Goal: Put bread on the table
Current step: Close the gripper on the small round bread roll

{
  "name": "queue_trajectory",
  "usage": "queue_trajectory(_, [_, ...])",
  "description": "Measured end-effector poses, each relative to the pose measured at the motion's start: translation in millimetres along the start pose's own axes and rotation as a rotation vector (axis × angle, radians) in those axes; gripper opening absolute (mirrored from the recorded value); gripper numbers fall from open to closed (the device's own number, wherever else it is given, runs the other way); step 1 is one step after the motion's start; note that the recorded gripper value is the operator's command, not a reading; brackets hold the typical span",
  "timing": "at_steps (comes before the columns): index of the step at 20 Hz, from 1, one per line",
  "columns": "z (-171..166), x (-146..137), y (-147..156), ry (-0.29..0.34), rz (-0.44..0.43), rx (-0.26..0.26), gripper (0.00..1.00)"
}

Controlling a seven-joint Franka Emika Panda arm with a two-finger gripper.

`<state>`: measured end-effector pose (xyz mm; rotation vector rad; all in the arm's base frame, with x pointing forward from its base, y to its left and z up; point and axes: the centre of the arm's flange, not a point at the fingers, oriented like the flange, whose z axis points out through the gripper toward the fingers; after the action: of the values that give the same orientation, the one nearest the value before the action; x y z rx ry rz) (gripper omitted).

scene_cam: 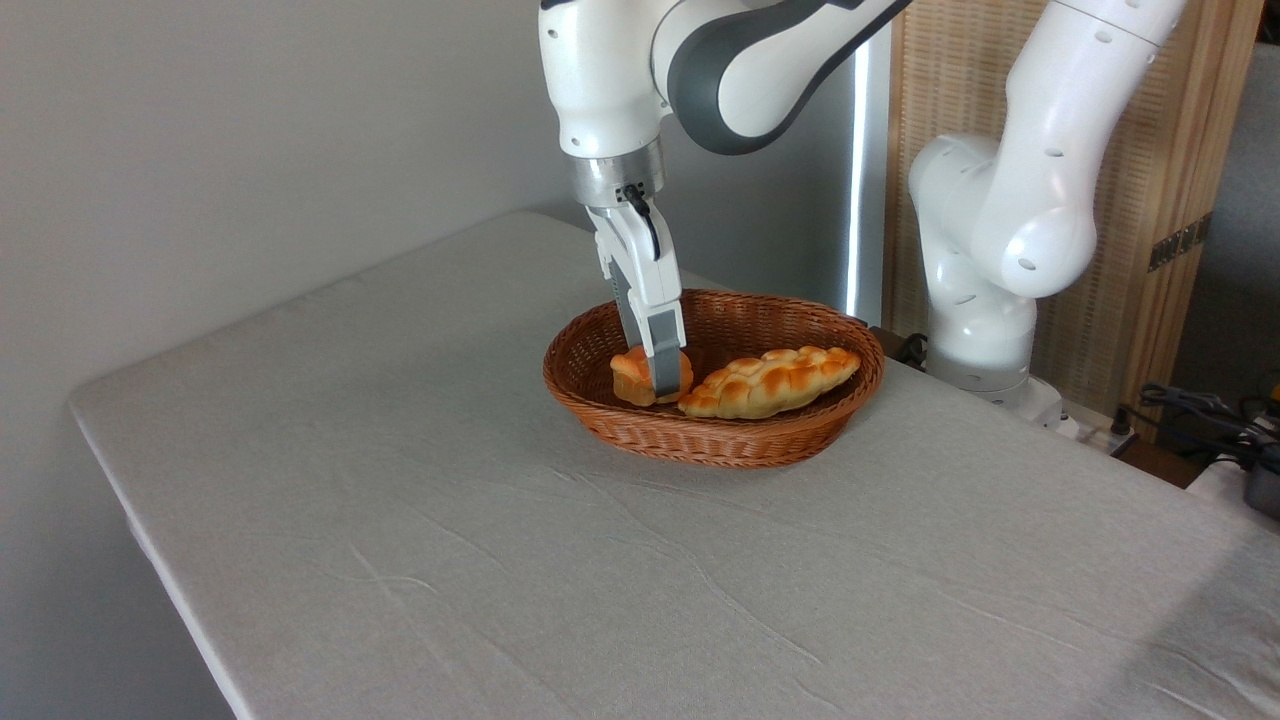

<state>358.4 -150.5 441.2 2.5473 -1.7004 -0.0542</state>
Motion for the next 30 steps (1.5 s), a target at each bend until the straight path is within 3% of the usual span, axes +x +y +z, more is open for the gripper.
queue_trajectory(2, [4,0,1,-0.007,0.001,-0.006,1.0])
queue_trajectory(3, [8,-1,1,-0.013,0.001,-0.012,0.94])
queue_trajectory(6, [13,1,1,-0.024,0.002,-0.021,0.43])
queue_trajectory(7, [14,1,1,-0.026,0.003,-0.022,0.32])
queue_trajectory(9, [16,2,1,-0.03,0.003,-0.025,0.25])
queue_trajectory(13, [19,2,0,-0.036,0.003,-0.031,0.21])
queue_trajectory(30, [15,2,-1,-0.038,-0.003,-0.039,0.22])
